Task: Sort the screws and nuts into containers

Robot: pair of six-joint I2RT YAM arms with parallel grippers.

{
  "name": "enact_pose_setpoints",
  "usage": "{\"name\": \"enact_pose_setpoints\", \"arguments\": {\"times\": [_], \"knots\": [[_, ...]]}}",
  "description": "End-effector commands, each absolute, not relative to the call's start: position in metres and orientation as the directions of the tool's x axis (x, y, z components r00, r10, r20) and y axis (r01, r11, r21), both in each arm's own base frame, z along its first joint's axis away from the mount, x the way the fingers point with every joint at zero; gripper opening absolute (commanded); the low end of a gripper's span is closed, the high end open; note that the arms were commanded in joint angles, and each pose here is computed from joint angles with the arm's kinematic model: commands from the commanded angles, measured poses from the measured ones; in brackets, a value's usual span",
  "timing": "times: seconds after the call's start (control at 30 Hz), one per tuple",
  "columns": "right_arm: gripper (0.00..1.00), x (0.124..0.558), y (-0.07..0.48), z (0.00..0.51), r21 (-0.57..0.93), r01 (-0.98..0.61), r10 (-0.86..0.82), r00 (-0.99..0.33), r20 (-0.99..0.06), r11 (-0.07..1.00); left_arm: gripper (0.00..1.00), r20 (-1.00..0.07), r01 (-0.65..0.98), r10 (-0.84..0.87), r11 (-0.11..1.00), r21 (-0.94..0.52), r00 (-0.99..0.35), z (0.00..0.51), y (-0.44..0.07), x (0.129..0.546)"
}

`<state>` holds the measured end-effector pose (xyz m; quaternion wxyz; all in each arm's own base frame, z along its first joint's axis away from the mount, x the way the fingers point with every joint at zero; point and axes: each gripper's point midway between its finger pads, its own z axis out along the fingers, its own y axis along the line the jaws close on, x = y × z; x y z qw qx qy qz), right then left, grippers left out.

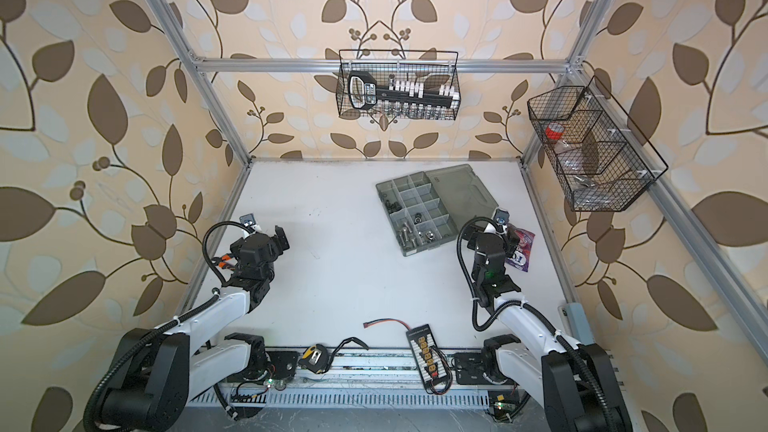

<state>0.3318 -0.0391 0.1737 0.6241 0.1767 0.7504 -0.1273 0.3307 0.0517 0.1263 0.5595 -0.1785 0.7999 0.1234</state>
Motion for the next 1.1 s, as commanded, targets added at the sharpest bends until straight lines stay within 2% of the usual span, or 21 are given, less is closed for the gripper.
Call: {"name": "enact_pose_setpoints", "arguments": {"times": [0.0,0.4,0.67,0.93,1.07], "knots": [[1.0,0.33,-0.044,0.184,0.057,0.441,0.101,-0.075,-0.992,0.896,0.99,-0.962,-0.339,-0.129,0.94,-0.041,-0.241,0.143,0.04,0.348],[0.99,0.325,-0.047,0.179,0.096,0.409,0.109,-0.01,-0.994,0.908,0.99,-0.946,-0.17,-0.071,0.985,-0.017,-0.316,0.112,0.012,0.365],[0.99,0.326,-0.05,0.163,0.1,0.39,0.124,-0.036,-0.992,0.915,0.99,-0.903,-0.188,-0.086,0.982,-0.006,-0.42,0.077,0.014,0.38],[1.0,0.338,-0.052,0.144,0.072,0.364,0.111,-0.086,-0.99,0.928,0.99,-0.907,-0.193,-0.087,0.981,-0.007,-0.412,0.078,0.016,0.381],[1.0,0.343,-0.047,0.146,0.053,0.322,0.076,-0.059,-0.995,0.945,0.99,-0.906,-0.191,-0.089,0.981,-0.009,-0.414,0.078,0.016,0.381]]}}
